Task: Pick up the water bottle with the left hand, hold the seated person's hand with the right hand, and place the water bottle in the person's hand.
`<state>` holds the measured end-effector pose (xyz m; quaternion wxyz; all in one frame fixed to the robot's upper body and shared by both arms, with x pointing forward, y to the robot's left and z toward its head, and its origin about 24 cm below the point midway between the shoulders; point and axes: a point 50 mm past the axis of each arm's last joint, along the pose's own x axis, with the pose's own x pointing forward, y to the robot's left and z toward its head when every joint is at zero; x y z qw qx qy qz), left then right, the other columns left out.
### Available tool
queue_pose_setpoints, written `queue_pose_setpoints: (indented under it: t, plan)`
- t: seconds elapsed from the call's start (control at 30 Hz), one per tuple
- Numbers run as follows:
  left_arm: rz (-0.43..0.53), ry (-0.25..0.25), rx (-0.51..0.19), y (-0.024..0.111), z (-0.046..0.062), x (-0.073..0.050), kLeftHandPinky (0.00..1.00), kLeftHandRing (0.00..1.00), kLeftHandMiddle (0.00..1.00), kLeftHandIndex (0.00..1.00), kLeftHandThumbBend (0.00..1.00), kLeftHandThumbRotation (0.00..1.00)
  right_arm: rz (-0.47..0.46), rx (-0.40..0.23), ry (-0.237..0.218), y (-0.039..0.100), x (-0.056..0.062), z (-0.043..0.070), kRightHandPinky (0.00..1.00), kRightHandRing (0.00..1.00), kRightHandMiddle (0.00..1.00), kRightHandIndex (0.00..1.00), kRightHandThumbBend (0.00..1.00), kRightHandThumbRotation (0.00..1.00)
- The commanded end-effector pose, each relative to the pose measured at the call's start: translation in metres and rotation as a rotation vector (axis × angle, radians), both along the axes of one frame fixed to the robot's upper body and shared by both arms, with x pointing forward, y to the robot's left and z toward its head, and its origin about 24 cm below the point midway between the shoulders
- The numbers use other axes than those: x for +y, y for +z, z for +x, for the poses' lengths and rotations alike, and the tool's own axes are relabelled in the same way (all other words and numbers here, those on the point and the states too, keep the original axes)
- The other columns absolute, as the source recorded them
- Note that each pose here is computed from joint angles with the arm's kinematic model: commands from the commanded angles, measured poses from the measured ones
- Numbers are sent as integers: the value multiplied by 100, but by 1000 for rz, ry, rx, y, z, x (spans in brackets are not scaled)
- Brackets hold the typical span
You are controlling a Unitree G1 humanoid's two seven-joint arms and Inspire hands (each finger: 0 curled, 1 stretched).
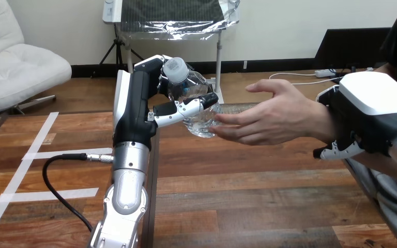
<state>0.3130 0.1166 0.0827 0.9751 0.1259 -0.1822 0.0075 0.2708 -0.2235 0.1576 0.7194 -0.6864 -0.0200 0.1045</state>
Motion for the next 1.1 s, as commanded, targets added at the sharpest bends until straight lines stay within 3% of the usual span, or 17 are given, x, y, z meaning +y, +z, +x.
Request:
queue_pose_setpoints:
  t: [0.0,0.73,1.07]
  plan:
    - [-8,-52,-171,45,10,-14,39,40,44,45,71,0,24,-92,50,20,13,3,39,44,51,52,71,0]
    - [-18,-78,-160,43,9,-21,40,41,44,46,71,0,1,-102,82,18,17,1,36,42,49,51,69,0]
    - [-10,-123,-175,46,8,-33,39,41,44,45,71,0,-5,-83,78,17,20,1,36,43,50,52,68,0]
